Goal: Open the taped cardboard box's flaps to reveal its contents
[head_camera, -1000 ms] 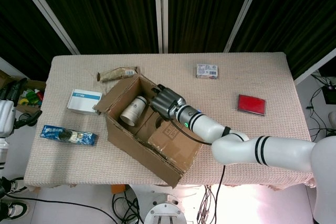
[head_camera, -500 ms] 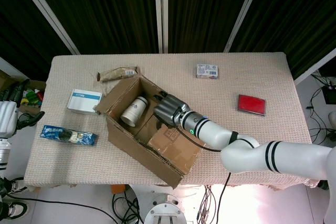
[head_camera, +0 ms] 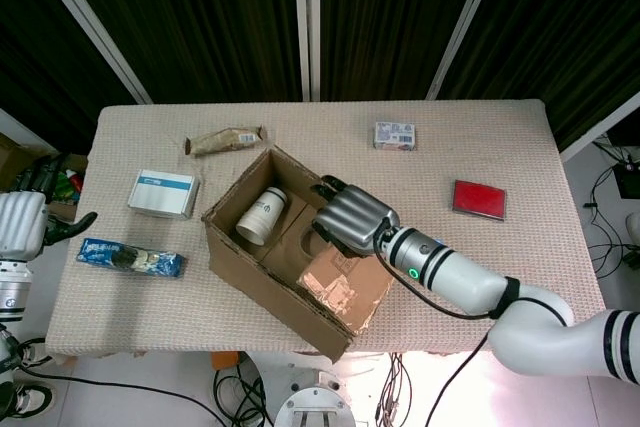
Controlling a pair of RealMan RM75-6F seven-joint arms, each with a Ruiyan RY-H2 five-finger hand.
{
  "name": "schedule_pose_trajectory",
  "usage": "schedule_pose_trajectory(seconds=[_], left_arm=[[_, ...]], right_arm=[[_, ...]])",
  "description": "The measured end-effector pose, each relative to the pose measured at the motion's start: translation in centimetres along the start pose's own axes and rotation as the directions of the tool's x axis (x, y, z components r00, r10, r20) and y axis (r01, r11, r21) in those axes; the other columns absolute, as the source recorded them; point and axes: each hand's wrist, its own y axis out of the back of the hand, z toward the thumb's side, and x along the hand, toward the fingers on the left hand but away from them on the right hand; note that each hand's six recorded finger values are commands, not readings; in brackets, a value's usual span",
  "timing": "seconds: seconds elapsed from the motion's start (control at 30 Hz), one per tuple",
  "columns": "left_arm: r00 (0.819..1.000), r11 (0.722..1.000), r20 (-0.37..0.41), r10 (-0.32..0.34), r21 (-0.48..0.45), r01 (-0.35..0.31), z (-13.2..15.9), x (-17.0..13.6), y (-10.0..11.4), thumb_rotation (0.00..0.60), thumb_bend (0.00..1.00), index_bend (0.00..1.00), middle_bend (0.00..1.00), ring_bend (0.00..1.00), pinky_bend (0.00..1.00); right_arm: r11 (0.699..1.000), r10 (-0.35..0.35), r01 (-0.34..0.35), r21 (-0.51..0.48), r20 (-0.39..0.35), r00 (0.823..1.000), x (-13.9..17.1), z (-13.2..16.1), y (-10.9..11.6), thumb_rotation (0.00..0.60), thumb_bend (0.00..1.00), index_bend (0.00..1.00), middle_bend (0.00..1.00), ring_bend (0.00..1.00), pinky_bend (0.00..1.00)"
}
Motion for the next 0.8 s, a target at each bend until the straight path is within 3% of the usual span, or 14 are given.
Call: schedule_pose_trajectory(seconds=[0.3, 0.8], left_arm=[[1.0, 1.0, 0.018, -0.007, 0.015, 0.007, 1.2, 0.1, -0.2, 0.0, 0.0, 0.03, 0.13, 0.08, 0.17], [0.999, 0.999, 0.026, -0.027, 0.03, 0.026, 2.0, 0.1, -0.7, 0.0, 0.0, 0.03, 0.13, 0.08, 0.17]], right_arm=[[0.998, -0.056, 0.056, 0.019, 0.025, 0.998, 5.1, -1.1, 0.4, 0.6, 0.77, 0.6, 0.52, 0.06, 0.0], [0.992, -0.123, 0.122, 0.037, 0.012, 0.992, 11.5, -1.1, -1.5, 0.6, 0.77, 0.57, 0.51, 0.06, 0.0]])
